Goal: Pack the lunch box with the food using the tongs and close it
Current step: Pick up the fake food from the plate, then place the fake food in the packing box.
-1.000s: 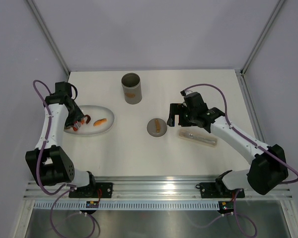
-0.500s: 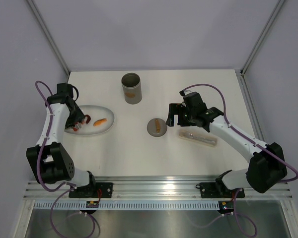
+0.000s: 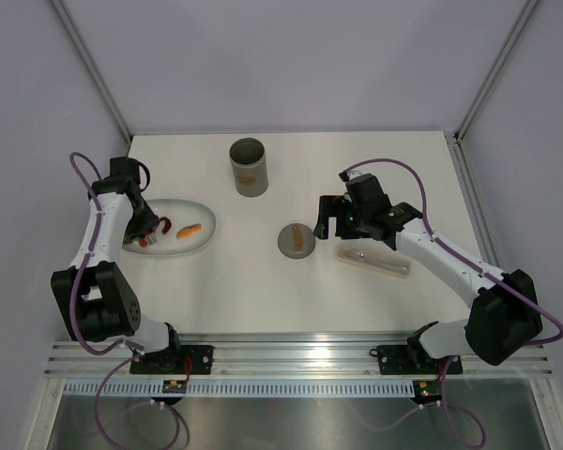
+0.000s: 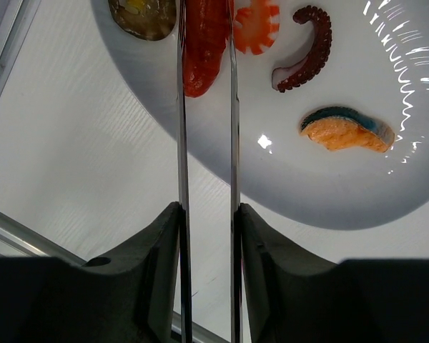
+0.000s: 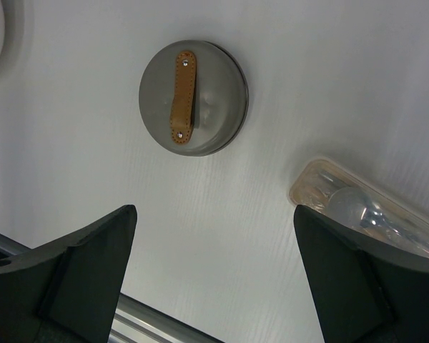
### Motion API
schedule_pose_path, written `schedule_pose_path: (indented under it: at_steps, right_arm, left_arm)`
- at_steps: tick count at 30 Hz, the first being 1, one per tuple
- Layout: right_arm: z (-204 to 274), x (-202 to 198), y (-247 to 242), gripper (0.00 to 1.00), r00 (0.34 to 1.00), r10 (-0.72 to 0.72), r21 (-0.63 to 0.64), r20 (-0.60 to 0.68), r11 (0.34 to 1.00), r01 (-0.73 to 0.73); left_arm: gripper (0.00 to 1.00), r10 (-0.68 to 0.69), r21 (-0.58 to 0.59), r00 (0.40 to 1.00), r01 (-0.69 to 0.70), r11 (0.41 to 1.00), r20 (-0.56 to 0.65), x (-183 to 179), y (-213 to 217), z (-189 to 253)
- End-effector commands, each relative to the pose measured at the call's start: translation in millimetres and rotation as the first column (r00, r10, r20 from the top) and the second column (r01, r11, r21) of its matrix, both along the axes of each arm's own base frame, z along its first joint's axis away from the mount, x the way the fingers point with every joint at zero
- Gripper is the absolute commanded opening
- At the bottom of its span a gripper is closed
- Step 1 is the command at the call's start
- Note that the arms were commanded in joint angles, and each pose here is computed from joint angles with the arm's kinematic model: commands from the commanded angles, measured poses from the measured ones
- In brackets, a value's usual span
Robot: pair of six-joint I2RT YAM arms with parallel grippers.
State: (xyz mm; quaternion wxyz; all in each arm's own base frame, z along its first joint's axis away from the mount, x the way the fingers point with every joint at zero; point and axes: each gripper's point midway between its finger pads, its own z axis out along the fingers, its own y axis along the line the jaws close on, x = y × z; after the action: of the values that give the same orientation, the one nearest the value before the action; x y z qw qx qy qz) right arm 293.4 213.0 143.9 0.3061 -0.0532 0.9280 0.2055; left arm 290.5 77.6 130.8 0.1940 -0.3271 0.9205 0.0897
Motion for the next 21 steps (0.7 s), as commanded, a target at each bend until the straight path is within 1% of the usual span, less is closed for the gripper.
schedule_pose_path:
  at_steps: [1,3,7,11,15,19,21]
  right_arm:
    - [18.9,7.4,4.1,0.99,0.998,0.015,0.022,0.059,1.0,-0.016]
    - [19.9,7.8,4.7,0.99,0.998,0.015,0.026,0.06,1.0,-0.016]
    - [21.3,7.3,4.1,0.99,0.998,0.014,0.026,0.062,1.0,-0.015]
    - [21.8,6.7,4.6,1.0,0.998,0.012,0.032,0.062,0.999,-0.014]
    - [22.4,6.1,5.3,1.0,0.998,0.014,0.034,0.062,0.999,-0.016]
    - [23.4,5.9,4.6,0.99,0.998,0.01,0.038,0.063,0.999,-0.012]
    - [24.3,5.4,4.7,1.0,0.998,0.01,0.04,0.063,0.999,-0.013]
  left_arm:
    - [0.32,-0.006,0.0,0.996,0.006,1.0,0.088,14.7,1.2,14.3]
    - [0.28,-0.008,0.002,0.996,0.008,1.0,0.092,13.9,1.2,19.8]
    - [0.22,-0.019,0.007,0.989,0.018,1.0,0.15,11.8,-0.9,43.4]
    - [0.22,-0.036,0.012,0.979,0.034,0.999,0.201,7.9,-4.3,69.7]
    - [0.22,-0.049,0.01,0.973,0.048,0.999,0.227,-0.5,-8.0,86.1]
    - [0.2,-0.076,0.004,0.96,0.078,0.997,0.268,-3.2,-14.9,102.6]
    - [0.19,-0.095,0.004,0.947,0.098,0.995,0.305,-1.1,-20.1,117.7]
